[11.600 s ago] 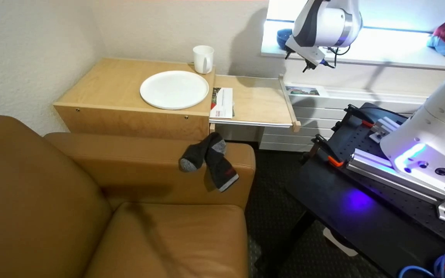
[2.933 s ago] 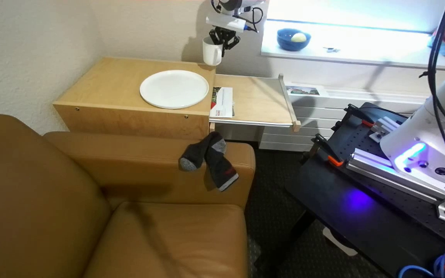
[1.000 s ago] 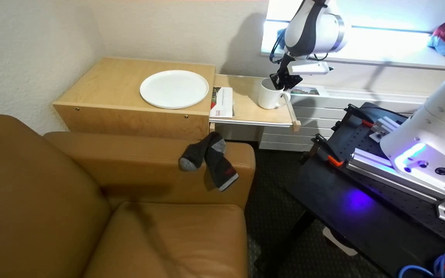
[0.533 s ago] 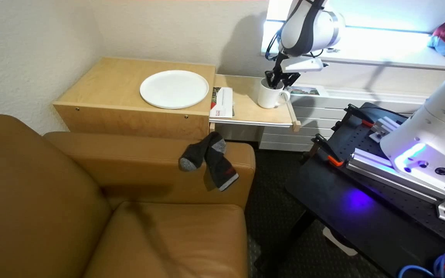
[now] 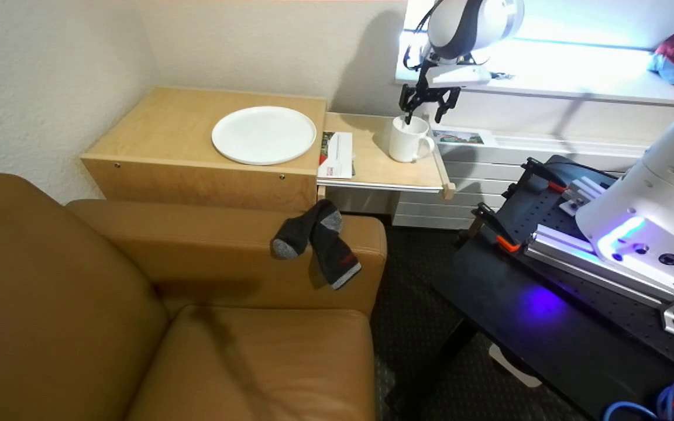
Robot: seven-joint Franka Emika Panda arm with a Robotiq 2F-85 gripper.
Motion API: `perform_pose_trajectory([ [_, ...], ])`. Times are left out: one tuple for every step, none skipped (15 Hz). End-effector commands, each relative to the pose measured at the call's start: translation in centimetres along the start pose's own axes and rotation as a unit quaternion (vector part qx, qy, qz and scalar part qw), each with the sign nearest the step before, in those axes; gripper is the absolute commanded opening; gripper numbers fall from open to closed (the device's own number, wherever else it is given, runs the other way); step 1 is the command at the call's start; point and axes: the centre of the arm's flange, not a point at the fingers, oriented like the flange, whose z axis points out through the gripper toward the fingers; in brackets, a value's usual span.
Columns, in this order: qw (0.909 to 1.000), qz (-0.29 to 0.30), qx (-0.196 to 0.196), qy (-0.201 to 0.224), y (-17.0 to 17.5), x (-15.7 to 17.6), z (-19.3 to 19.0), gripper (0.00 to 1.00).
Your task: Open the first top drawer then put the white cup on the drawer, then put the lemon in the white cup
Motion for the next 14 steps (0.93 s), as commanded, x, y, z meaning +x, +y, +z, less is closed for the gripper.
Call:
perform_pose_trajectory([
  [0.999,-0.007,-0.041,-0.019,3.1,0.4,-4.2,1.0],
  [0.9986,-0.013,-0.048,-0.021,3.7,0.6,-4.9,1.0],
  [0.9984,-0.021,-0.046,-0.024,4.4,0.9,-5.9,1.0],
  [0.9984,-0.029,-0.04,-0.027,4.7,1.1,-6.6,1.0],
  [0.9984,-0.038,-0.031,-0.028,4.9,1.2,-7.6,1.0],
  [0.9989,-0.036,-0.02,-0.022,5.1,1.3,-8.5,1.0],
  [0.9997,-0.014,-0.004,-0.022,5.6,1.9,-9.7,1.0],
  [0.9996,0.026,0.0,-0.011,6.1,2.4,-10.6,1.0],
  [0.9978,0.065,0.007,-0.005,7.1,3.6,-11.8,1.0],
  [0.9957,0.092,0.012,0.001,7.9,4.4,-12.8,1.0],
  [0.9925,0.121,0.013,0.012,9.0,6.3,-13.7,1.0],
  [0.9885,0.149,0.016,0.017,9.8,7.9,-14.3,1.0],
  [0.9835,0.179,0.009,0.024,10.8,10.6,-14.3,1.0],
  [0.9779,0.207,0.005,0.031,11.7,12.7,-14.4,1.0],
])
